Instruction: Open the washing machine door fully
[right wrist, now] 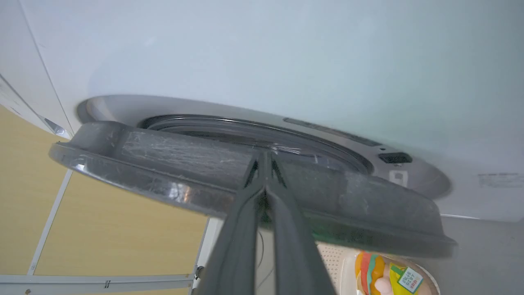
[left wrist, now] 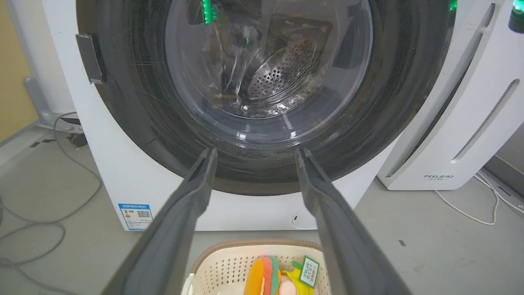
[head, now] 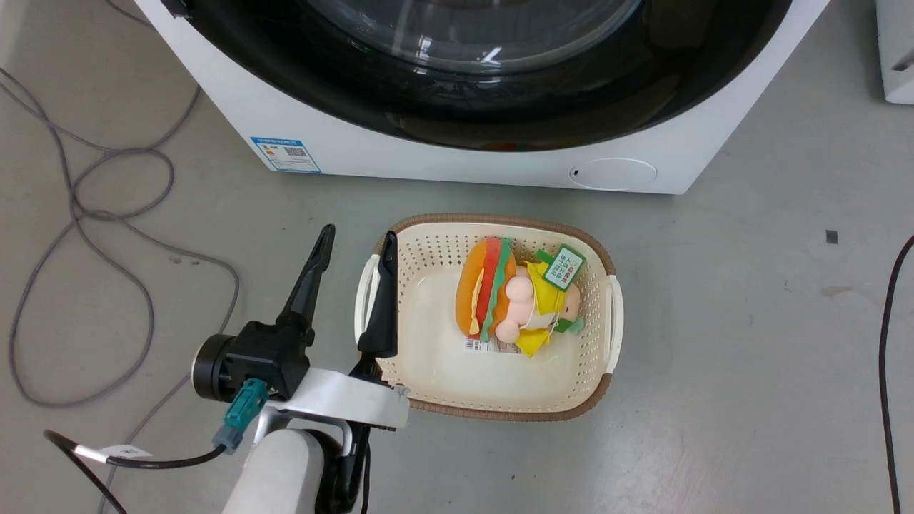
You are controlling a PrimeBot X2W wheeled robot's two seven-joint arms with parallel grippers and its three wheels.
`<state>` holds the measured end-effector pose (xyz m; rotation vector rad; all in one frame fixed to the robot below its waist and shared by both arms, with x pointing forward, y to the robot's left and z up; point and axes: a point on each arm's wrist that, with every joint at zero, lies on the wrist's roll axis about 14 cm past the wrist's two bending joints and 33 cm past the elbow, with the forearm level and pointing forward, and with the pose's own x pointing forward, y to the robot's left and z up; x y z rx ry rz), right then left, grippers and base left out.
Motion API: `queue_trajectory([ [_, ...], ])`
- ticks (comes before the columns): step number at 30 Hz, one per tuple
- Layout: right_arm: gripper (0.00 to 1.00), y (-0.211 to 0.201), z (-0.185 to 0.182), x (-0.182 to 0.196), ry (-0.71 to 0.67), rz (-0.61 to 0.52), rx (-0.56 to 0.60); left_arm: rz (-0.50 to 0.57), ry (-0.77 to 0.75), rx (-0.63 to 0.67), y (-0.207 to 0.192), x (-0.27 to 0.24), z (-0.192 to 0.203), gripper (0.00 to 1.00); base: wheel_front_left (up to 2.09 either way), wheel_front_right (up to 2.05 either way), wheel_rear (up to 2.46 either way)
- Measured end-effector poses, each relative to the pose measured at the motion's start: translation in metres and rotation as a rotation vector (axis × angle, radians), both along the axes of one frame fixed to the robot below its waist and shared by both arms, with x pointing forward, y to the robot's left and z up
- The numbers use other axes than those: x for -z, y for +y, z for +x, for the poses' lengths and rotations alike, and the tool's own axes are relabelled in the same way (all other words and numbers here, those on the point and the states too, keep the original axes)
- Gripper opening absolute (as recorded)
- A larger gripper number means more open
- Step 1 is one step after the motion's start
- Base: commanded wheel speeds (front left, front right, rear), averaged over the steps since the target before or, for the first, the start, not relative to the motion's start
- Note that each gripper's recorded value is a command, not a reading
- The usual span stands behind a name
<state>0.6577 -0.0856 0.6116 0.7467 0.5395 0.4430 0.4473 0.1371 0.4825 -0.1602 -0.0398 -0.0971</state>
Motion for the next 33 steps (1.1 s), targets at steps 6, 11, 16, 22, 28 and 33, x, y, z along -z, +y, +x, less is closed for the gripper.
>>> queue_trajectory([
  [6, 0.00, 0.002, -0.011, 0.000, 0.049, -0.025, -0.069, -0.007, -0.005, 0.001, -0.002, -0.003, -0.001, 1.00, 0.00, 0.00, 0.00],
  [11, 0.00, 0.005, -0.020, -0.008, 0.051, -0.011, -0.104, -0.008, -0.013, 0.008, -0.004, -0.007, -0.002, 1.00, 0.00, 0.00, 0.00],
  [16, 0.00, 0.008, -0.032, -0.010, 0.061, 0.022, -0.134, -0.009, -0.024, 0.015, -0.007, -0.011, -0.003, 1.00, 0.00, 0.00, 0.00],
  [22, 0.00, 0.010, -0.048, -0.009, 0.094, 0.044, -0.180, -0.008, -0.037, 0.021, -0.009, -0.017, -0.005, 1.00, 0.00, 0.00, 0.00],
  [28, 0.00, 0.015, -0.067, -0.004, 0.133, 0.071, -0.232, -0.008, -0.048, 0.023, -0.010, -0.023, -0.009, 1.00, 0.00, 0.00, 0.00],
  [33, 0.00, 0.017, -0.086, -0.008, 0.150, 0.100, -0.282, -0.001, -0.050, 0.020, -0.009, -0.025, -0.018, 1.00, 0.00, 0.00, 0.00],
])
